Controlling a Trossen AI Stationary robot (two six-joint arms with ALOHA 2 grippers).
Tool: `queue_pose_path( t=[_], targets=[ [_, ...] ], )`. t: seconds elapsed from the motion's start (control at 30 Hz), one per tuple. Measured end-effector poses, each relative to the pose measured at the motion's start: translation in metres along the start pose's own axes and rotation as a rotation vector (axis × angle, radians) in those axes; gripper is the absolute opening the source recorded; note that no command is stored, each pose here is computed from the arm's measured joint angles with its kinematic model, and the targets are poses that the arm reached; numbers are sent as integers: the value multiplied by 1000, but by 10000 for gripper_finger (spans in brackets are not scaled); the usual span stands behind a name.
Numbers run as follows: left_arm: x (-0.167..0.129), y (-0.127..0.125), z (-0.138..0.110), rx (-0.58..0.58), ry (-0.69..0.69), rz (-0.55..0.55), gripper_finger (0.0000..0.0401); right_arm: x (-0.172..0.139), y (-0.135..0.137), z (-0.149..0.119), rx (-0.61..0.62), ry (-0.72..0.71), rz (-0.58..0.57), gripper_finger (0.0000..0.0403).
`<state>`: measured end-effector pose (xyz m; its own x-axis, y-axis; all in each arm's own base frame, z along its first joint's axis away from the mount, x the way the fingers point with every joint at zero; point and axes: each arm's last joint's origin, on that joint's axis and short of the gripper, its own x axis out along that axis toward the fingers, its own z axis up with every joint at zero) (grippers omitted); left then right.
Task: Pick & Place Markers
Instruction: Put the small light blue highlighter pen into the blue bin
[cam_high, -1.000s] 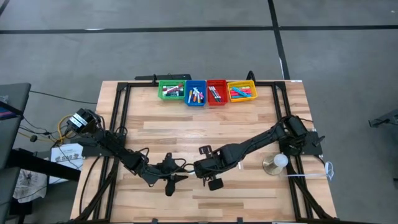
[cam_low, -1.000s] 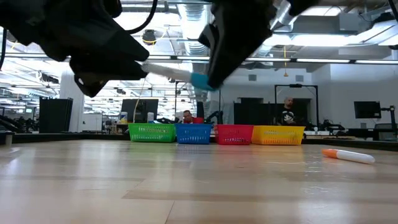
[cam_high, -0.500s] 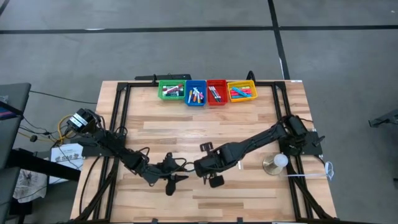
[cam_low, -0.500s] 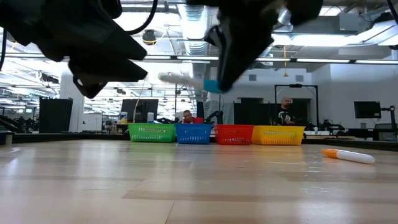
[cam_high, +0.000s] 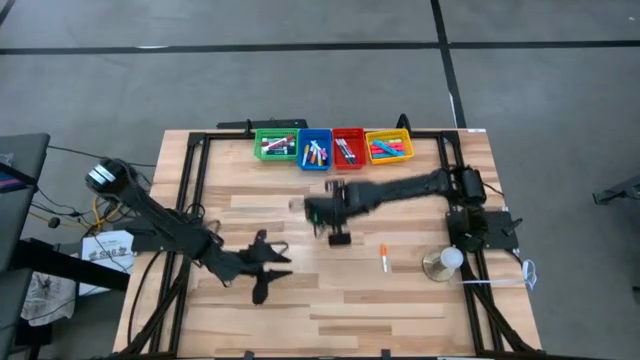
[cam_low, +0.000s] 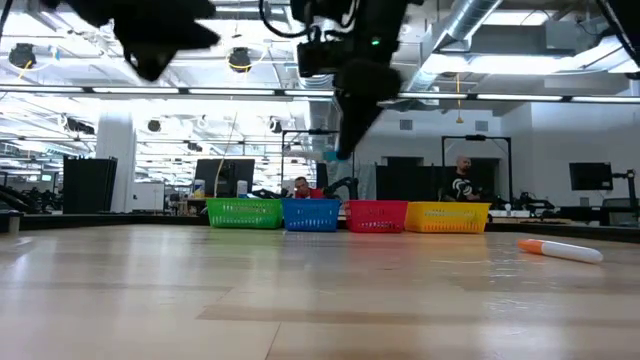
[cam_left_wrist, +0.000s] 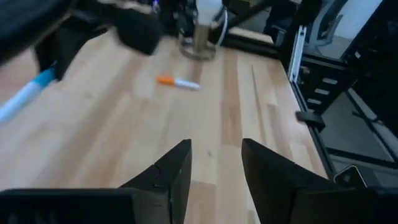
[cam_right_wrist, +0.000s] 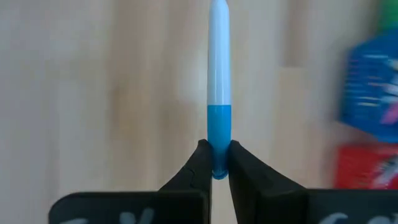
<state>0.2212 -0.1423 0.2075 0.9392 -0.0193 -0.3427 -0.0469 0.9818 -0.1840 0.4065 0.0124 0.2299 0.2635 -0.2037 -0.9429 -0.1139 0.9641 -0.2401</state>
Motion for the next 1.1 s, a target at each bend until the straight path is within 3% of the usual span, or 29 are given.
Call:
queue_pose_path(
  t=[0.23,0.43,0.63,0.77,0.9,1.1],
  targets=[
    [-40,43,40,31,-41,101,140,-22,-104,3,371,-154,-9,19],
    [-51,85,40,9,-63,206,140,-22,-168,-13,710,-271,66,20],
    [-43,123,18,-81,-60,179,140,3,-196,-19,806,-292,58,23],
    [-38,140,7,-126,-113,166,140,31,-203,-23,836,-232,44,29],
    [-36,149,2,-169,-129,168,140,56,-206,-28,848,-167,39,35],
    [-32,152,-2,-174,-111,163,140,63,-212,-31,855,-162,27,75]
  ],
)
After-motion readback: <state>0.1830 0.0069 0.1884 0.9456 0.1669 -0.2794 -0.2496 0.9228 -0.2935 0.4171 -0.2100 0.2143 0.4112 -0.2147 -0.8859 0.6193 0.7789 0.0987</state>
